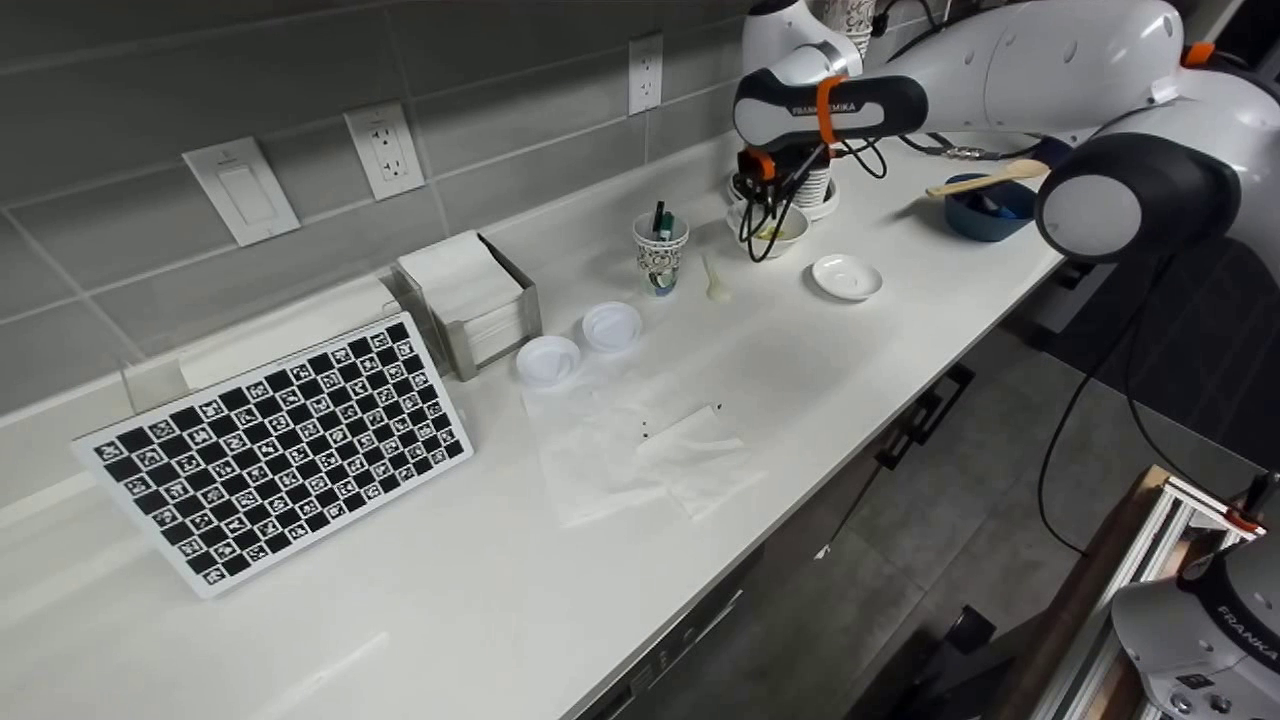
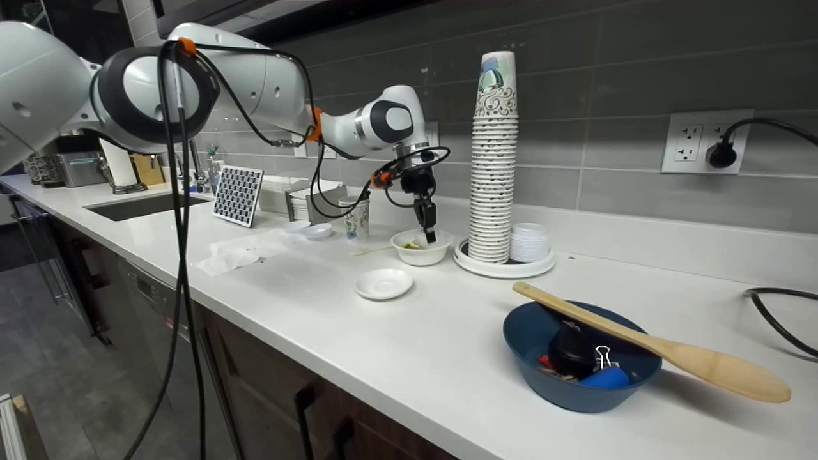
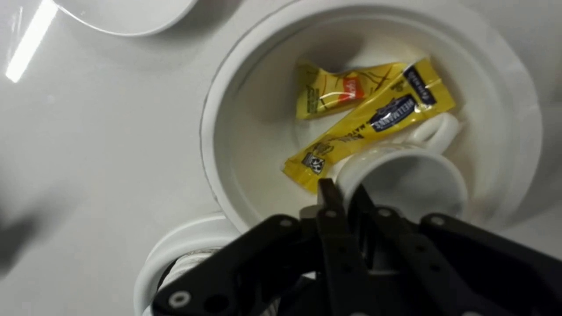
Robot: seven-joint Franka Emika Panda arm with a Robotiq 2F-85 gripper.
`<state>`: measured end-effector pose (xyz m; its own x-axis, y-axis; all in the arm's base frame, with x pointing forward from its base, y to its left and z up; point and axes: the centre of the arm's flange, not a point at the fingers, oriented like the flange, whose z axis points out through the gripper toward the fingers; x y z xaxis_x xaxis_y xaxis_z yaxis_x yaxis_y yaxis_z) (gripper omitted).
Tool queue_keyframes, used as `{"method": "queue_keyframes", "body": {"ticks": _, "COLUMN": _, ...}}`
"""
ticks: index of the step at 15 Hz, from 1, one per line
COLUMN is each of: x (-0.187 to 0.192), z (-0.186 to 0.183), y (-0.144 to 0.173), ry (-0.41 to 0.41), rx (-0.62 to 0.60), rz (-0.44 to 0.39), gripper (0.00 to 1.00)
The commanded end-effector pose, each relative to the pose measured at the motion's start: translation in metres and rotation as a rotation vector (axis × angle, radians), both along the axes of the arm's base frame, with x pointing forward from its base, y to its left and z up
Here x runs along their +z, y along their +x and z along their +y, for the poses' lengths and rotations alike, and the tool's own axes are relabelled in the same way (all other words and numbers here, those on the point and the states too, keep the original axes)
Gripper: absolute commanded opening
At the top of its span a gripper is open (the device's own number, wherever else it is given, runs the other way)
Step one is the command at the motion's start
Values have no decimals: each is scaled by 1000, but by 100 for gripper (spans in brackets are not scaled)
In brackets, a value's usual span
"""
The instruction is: Put the white mug on the white plate.
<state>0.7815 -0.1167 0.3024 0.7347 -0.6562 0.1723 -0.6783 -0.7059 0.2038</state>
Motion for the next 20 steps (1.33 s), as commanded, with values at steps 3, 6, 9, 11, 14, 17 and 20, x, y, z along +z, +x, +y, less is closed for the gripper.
{"method": "queue_keyframes", "body": {"ticks": 3, "x": 45, "z": 3, "y": -58, "ry": 122, "rx": 101, "rz": -39, "gripper": 2}}
{"method": "queue_keyframes", "body": {"ticks": 6, "x": 54, "z": 7, "y": -86, "ry": 207, "rx": 196, "rz": -86, "gripper": 2}}
{"method": "queue_keyframes", "body": {"ticks": 9, "x": 51, "z": 10, "y": -99, "ry": 295, "rx": 246, "rz": -135, "gripper": 2}}
{"method": "queue_keyframes", "body": {"ticks": 11, "x": 41, "z": 6, "y": -107, "ry": 379, "rx": 185, "rz": -203, "gripper": 2}}
{"method": "queue_keyframes", "body": {"ticks": 14, "x": 23, "z": -5, "y": -124, "ry": 465, "rx": 57, "rz": -281, "gripper": 2}}
{"method": "queue_keyframes", "body": {"ticks": 17, "x": 10, "z": -16, "y": -147, "ry": 533, "rx": -71, "rz": -368, "gripper": 2}}
{"method": "queue_keyframes", "body": {"ticks": 20, "x": 9, "z": -22, "y": -174, "ry": 565, "rx": -151, "rz": -508, "gripper": 2}}
